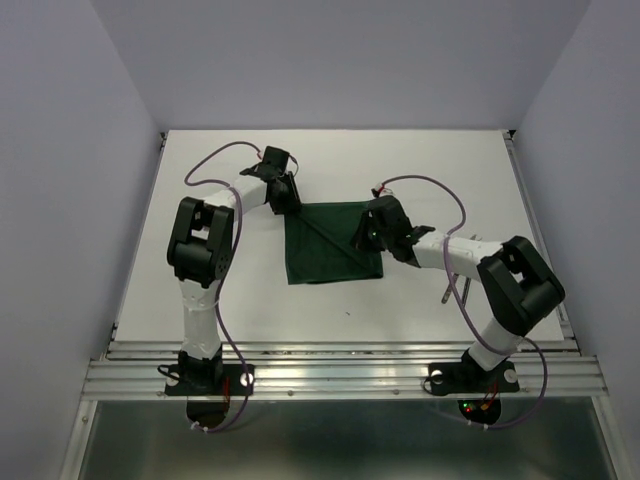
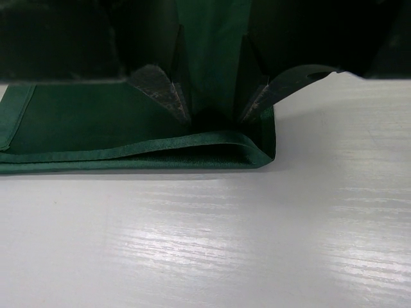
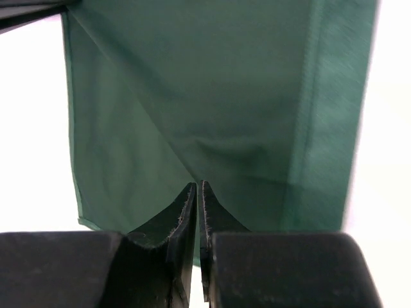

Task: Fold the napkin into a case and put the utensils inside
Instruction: Smooth out the upper triangle-folded napkin at the center of the board.

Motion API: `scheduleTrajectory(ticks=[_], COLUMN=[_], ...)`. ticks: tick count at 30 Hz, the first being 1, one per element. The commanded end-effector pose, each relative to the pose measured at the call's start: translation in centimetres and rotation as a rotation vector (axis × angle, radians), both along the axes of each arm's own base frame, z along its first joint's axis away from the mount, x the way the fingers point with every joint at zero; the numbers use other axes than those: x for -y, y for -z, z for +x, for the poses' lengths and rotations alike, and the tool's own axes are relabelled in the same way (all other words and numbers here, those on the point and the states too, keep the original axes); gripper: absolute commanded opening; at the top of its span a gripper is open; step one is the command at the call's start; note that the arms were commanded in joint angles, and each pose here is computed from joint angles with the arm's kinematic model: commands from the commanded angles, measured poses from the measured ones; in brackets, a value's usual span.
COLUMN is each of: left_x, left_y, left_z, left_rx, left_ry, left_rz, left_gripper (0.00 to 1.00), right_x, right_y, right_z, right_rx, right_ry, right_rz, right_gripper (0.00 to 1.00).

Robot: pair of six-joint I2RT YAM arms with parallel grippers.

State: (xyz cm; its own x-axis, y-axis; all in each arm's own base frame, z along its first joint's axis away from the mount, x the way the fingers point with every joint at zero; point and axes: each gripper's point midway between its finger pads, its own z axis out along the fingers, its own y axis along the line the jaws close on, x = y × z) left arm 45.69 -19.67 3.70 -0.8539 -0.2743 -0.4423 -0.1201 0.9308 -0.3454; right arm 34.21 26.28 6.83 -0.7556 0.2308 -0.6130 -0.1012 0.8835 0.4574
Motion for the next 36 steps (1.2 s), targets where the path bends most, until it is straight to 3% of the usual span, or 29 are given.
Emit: scheduleTrajectory(ticks=[1, 12, 23, 36], left_x=[0.8, 1.4, 2.0, 1.6], left_y=[-4.6, -5.0, -4.7, -2.0], left_z=[-0.1, -1.4, -1.3, 1.4], left_rx=[0.084, 0.085, 0.089, 0.082], left_ry=[0.021, 0.017, 0.027, 0.006], left_rz=[-0.034, -0.036, -0.048, 0.035], left_gripper=[0.43, 0.43, 0.43, 0.43], right_x=[-2.2, -2.9, -3.7, -3.3], right_y=[-0.6, 3.6, -2.1, 4.6], right_z=[1.8, 2.6, 3.3, 1.8], right_rx=[0.022, -0.049, 0.060, -0.065], right_ry=[-0.031, -0.019, -0.028, -0.034], right_rz=[0.021, -0.016, 0.045, -0.031], right_gripper=[0.11, 0.10, 0.11, 0.11])
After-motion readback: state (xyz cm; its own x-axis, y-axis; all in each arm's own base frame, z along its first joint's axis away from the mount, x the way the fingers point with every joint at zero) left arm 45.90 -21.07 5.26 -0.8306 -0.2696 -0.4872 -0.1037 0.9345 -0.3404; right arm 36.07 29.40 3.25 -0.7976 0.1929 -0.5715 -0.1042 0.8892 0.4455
